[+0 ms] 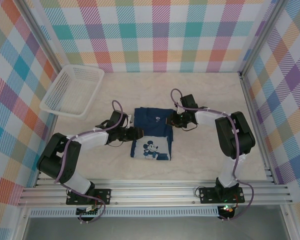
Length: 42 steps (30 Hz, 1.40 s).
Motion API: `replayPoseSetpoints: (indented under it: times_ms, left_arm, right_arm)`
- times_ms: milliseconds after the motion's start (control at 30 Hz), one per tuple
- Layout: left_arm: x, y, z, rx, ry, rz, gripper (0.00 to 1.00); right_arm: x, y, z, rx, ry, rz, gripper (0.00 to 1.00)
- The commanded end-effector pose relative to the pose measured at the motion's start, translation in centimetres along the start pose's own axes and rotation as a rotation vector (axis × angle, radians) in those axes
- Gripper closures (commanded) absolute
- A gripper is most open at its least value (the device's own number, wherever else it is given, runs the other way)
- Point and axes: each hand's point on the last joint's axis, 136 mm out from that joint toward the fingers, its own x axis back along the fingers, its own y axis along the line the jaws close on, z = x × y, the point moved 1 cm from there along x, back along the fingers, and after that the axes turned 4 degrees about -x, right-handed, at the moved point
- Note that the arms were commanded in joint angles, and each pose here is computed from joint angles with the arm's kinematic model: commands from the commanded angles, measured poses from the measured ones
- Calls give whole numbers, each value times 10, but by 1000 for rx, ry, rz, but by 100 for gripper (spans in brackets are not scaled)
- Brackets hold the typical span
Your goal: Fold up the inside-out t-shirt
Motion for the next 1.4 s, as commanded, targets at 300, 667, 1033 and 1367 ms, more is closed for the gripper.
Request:
replayPoseSetpoints:
  times_ms: [300,667,1033,1367]
  left_arm:
    - [-10,7,16,-11,39,3,47]
    - [-11,6,18,-10,46,5,47]
    - [-5,1,14,-17,34,8,47]
    - [26,-39,-4,-113,-102,41,46]
  right_arm:
    - [7,39,5,4,2,-253,94]
    - [4,-43,-8,-70,-56,64,88]
    - [43,-31,-6,61,-93,76,65]
    - [34,1,41,128,-21,1,73]
